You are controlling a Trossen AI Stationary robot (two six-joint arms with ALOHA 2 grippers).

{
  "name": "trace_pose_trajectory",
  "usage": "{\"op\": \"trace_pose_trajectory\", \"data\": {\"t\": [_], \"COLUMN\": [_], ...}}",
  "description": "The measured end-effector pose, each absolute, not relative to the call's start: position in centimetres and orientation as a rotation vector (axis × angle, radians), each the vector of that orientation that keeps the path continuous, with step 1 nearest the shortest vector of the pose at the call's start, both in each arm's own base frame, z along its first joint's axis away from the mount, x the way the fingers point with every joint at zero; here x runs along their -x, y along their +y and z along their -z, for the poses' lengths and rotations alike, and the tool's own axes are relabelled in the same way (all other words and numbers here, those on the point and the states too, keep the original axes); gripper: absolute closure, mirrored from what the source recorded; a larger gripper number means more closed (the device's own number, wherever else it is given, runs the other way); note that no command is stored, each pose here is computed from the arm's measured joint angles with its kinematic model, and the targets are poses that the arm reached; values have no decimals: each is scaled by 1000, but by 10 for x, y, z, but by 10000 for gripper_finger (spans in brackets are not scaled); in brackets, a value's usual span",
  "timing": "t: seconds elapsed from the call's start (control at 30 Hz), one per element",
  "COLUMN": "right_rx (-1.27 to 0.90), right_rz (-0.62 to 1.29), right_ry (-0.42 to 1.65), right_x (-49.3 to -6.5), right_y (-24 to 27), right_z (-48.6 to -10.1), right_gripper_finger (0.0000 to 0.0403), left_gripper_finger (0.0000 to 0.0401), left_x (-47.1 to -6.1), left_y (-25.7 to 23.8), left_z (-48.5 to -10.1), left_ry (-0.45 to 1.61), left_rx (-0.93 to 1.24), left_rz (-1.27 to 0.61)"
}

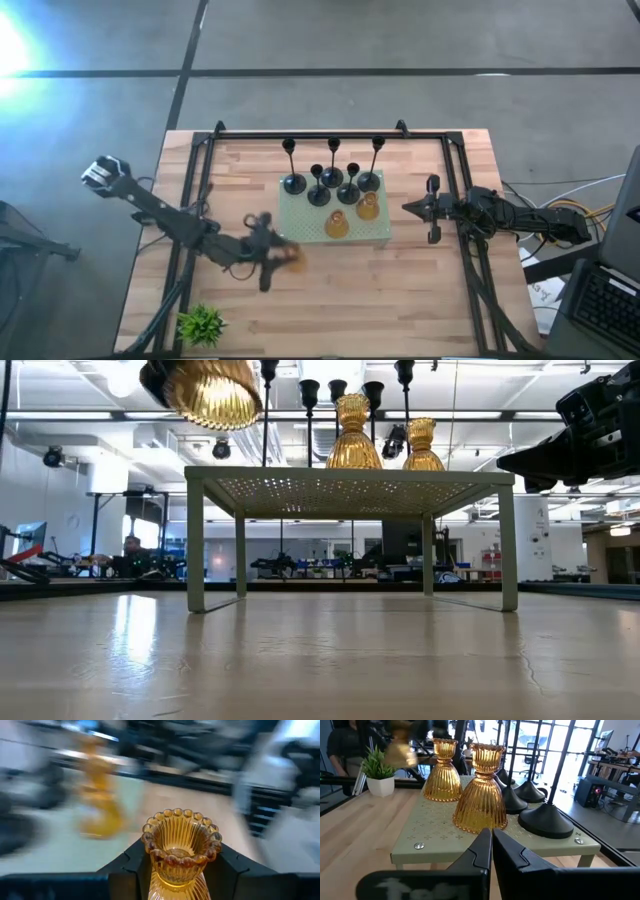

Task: Pick & Place candle stick holders
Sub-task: Put the yellow glass candle holder on the shelf

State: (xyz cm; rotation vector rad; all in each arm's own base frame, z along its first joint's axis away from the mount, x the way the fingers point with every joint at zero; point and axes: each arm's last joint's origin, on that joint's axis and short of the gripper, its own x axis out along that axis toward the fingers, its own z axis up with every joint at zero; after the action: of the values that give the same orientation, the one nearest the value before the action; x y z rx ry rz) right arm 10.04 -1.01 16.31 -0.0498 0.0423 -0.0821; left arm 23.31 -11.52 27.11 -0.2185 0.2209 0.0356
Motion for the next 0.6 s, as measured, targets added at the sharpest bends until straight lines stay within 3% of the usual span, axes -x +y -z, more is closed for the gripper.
{"op": "trace_pose_trajectory", "data": {"t": [0.17,0.6], "right_rx": [50,50], "right_rz": [82,82], "right_ry": [42,42], "right_x": [-100,-100], "right_y": [-10,-10], "right_z": [-163,-163], "right_gripper_finger": [394,394], "left_gripper_finger": [262,262], "left_x": [-229,-251], "left_y": [-103,-84], "left_z": [-297,-277], "left_ry": [158,212], "left_rx": [130,22], "left_rz": [-322,-490]}}
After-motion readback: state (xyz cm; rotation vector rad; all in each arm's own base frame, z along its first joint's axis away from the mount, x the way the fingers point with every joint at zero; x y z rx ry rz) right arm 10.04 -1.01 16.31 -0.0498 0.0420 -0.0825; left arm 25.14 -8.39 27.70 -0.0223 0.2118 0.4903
